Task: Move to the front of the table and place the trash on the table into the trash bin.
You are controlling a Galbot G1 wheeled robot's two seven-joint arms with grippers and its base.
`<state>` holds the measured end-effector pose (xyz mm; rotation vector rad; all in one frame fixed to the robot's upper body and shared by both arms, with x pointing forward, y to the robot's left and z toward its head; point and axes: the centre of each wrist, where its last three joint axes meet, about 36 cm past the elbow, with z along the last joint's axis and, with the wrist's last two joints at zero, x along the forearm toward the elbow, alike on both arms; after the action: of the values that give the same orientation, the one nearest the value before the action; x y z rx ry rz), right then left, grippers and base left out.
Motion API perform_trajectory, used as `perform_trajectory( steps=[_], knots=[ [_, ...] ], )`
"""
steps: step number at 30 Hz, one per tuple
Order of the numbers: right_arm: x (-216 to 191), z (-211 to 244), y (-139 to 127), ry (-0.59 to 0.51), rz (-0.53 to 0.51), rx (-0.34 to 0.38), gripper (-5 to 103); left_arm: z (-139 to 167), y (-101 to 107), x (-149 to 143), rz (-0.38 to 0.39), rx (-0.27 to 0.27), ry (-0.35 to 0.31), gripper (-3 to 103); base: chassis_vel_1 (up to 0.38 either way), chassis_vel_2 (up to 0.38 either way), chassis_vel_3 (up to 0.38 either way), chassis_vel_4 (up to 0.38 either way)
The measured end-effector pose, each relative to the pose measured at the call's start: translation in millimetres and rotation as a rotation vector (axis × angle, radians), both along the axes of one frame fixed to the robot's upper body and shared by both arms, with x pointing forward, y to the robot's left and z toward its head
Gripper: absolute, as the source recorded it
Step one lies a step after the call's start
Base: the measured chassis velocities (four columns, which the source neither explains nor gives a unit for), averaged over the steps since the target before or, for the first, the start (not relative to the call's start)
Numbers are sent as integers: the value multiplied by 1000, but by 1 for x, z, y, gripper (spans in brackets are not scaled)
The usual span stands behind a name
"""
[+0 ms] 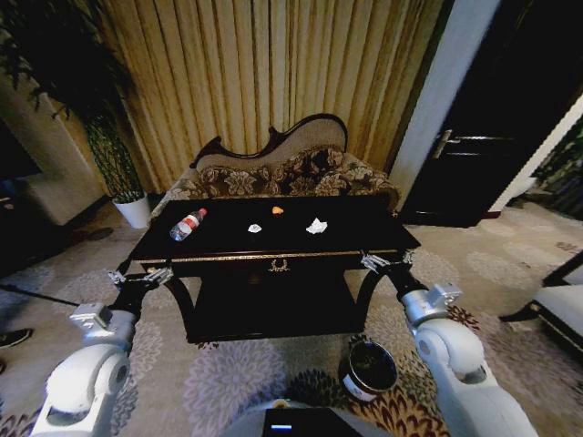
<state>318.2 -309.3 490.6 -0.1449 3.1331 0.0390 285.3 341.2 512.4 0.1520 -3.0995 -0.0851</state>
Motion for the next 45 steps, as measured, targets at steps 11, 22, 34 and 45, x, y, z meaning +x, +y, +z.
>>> perform_trajectory(
  steps=[11,22,34,45],
  knots=[
    [-2,1,4,-4,7,-1,100,-3,2,0,3,-2,5,100,-104,107,117,-109],
    [-4,0,5,2,7,-6,100,-4,2,-1,6,-7,6,100,-102,109,106,-106],
    [1,4,12,-25,25,15,100,1,-1,-6,7,-8,-6,100,-44,40,41,-43],
    [49,-12,38,59,132,26,100,1,1,-11,26,5,5,100,0,0,0,0]
  ],
)
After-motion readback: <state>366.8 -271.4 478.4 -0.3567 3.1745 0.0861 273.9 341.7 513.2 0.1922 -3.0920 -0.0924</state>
